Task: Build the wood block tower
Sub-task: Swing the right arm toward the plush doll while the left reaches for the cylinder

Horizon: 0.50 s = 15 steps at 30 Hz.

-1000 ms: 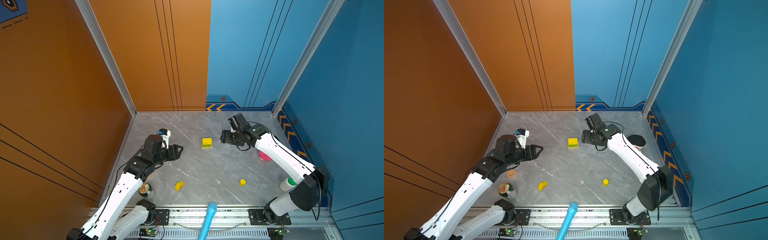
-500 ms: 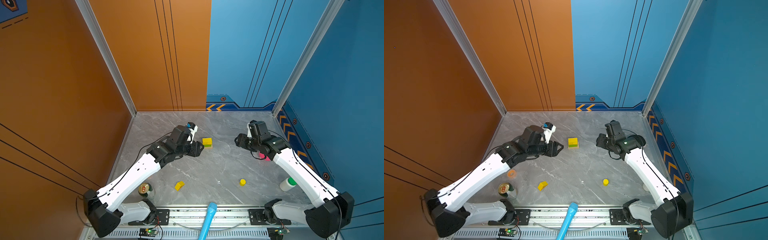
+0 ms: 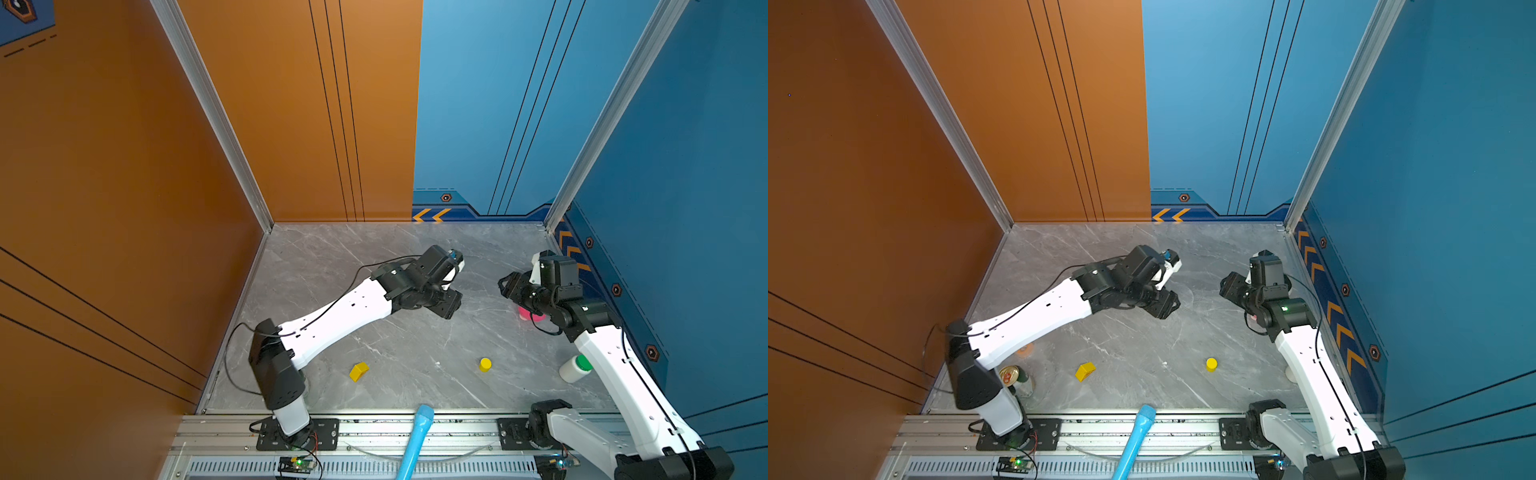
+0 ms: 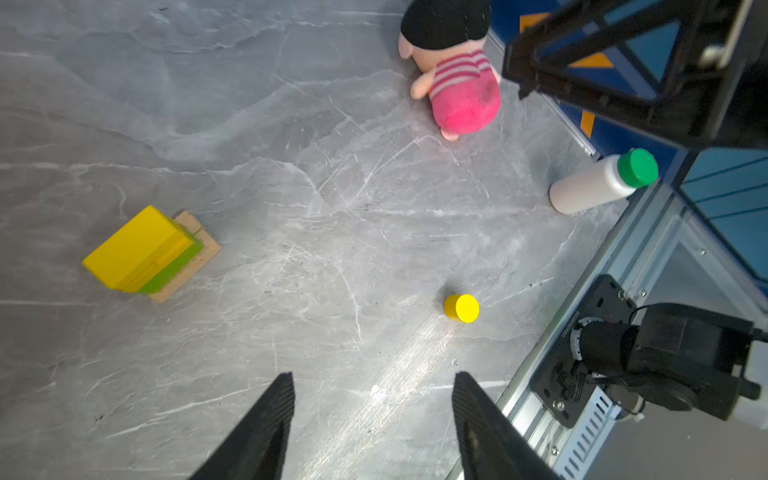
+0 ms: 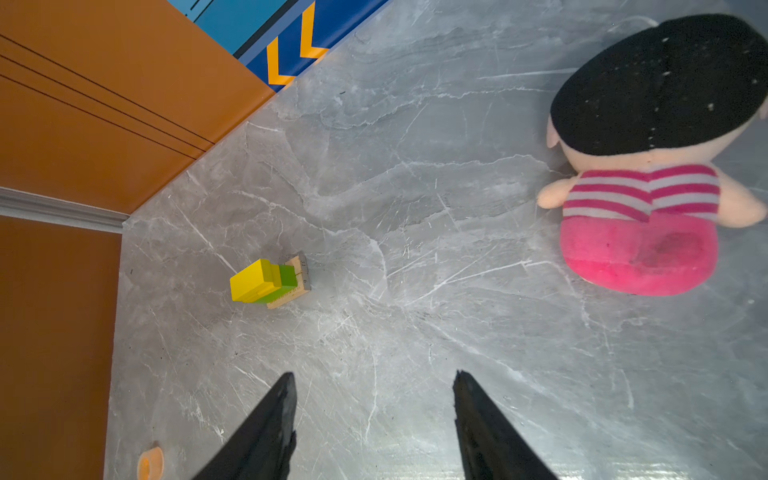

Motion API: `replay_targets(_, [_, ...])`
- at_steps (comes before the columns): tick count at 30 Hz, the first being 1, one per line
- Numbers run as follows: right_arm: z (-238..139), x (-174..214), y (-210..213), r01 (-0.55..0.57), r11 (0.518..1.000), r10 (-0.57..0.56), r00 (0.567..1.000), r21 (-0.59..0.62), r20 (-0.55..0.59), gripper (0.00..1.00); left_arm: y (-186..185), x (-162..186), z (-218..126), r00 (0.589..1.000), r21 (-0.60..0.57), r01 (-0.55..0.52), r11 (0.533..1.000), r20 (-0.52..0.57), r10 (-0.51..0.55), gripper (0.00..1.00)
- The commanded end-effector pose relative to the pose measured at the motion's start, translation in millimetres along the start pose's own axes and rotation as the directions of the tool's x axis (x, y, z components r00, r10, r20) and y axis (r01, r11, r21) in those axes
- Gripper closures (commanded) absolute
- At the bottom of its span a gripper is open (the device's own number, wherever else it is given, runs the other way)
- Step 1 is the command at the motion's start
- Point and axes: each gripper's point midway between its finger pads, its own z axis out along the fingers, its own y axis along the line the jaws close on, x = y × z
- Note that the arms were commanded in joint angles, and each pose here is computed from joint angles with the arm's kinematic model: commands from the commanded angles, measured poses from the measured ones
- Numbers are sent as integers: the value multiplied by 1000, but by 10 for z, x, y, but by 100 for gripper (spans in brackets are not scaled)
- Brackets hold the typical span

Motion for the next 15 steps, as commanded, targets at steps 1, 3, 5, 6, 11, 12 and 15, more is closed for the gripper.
replay_targets(1, [-89, 29, -97, -26, 1000, 26, 1000, -5, 5, 38, -182, 110, 92, 990, -2, -112, 994, -89, 111, 36])
replay_targets(3, [-125, 20, -157, -43, 999, 43, 999, -2, 17, 38, -285, 136, 189, 983, 14, -138, 990, -121, 139, 35])
replay_targets(5, [-163, 11, -211, -59, 998, 59, 998, 3, 24, 38, -363, 191, 287, 974, 25, -160, 987, -159, 162, 33])
replay_targets(6, [-180, 10, -235, -63, 998, 63, 998, 6, 27, 38, -389, 201, 311, 970, 29, -169, 985, -170, 171, 33])
replay_targets(11, [-268, -15, -342, -91, 996, 90, 995, 20, 53, 38, -542, 348, 502, 948, 57, -208, 976, -236, 216, 32])
replay_targets(12, [-281, -20, -360, -97, 995, 96, 994, 23, 58, 38, -558, 376, 535, 943, 59, -212, 975, -248, 220, 32])
replay_targets(15, [-306, -25, -406, -108, 994, 106, 992, 28, 67, 38, -613, 476, 635, 928, 66, -230, 971, -285, 239, 31])
